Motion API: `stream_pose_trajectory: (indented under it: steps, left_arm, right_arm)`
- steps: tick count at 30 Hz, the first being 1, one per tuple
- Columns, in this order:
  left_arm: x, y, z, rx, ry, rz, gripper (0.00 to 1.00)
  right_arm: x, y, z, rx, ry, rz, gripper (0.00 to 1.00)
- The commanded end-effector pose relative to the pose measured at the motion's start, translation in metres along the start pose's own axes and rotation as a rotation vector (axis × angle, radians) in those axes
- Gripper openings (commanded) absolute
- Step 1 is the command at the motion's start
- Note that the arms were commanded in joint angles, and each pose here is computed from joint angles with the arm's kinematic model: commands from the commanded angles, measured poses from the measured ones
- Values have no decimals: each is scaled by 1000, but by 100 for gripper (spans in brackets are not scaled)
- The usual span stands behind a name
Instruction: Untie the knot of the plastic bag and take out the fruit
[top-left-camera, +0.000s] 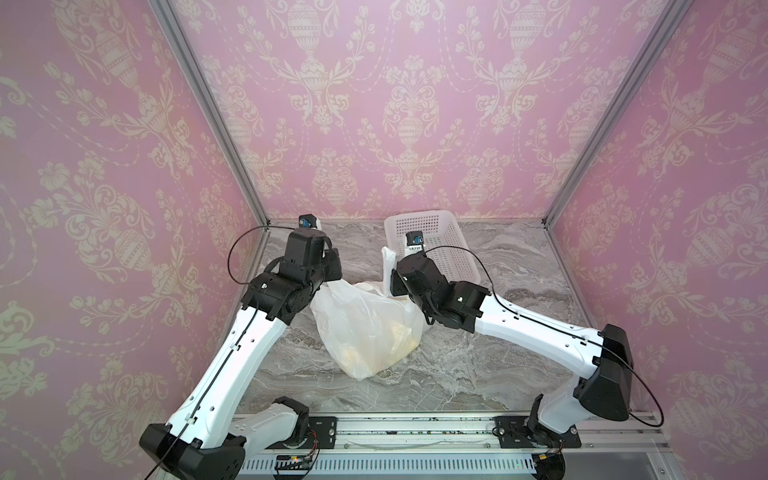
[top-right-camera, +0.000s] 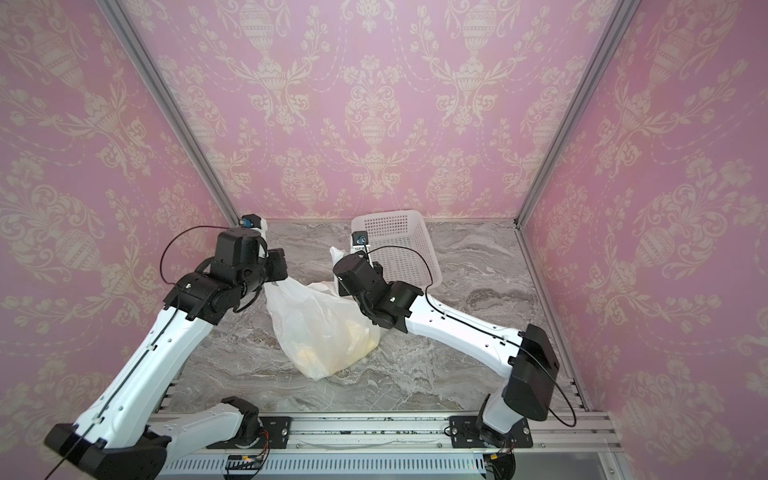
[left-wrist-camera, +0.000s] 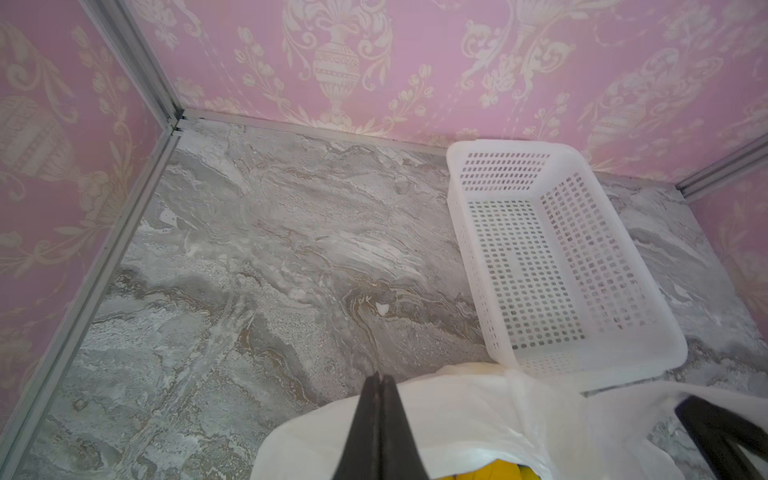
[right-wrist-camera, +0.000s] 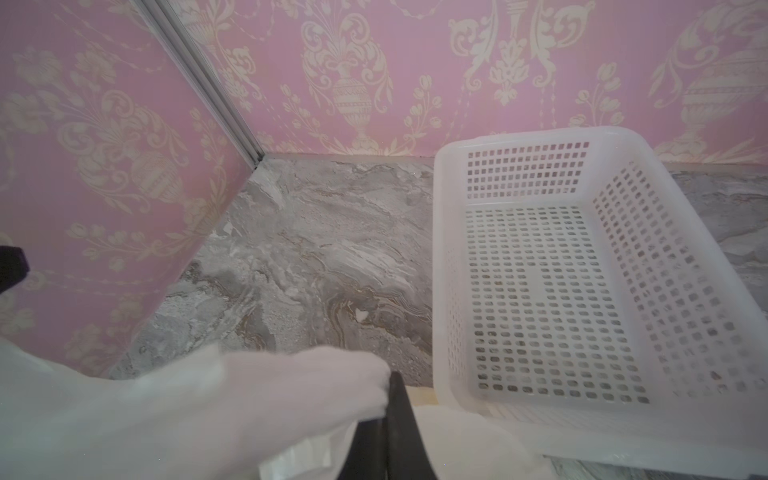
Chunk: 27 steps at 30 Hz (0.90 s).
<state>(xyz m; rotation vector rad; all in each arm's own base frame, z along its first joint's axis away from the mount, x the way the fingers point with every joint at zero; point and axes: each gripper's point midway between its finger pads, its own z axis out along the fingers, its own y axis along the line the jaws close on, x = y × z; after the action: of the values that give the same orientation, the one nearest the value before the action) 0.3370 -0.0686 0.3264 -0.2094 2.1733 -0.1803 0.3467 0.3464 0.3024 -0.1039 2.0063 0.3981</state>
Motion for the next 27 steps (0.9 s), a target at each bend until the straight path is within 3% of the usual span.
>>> stream_pose_trajectory:
  steps: [1,10,18,20,23,27]
  left_arm:
    - [-22,10,1,33,23,-29,0]
    - [-121,19,6,104,-33,-116,0]
    - [-166,5,-16,128,-81,-75,0]
    - [-155,3,-13,144,-38,-84,0]
    - [-110,0,-3,161,28,-94,0]
    - [-20,-5,-2,269,14,-158,0]
  right_arm:
    - [-23,22,13,-69,2,32,0]
    - [-76,57,71,-157,13,131,0]
    - [-116,35,91,-64,-51,215,0]
    - [-105,24,90,-20,-29,227,0]
    - [-74,12,83,-3,-3,242,0]
    - [-27,-11,66,10,-1,277,0]
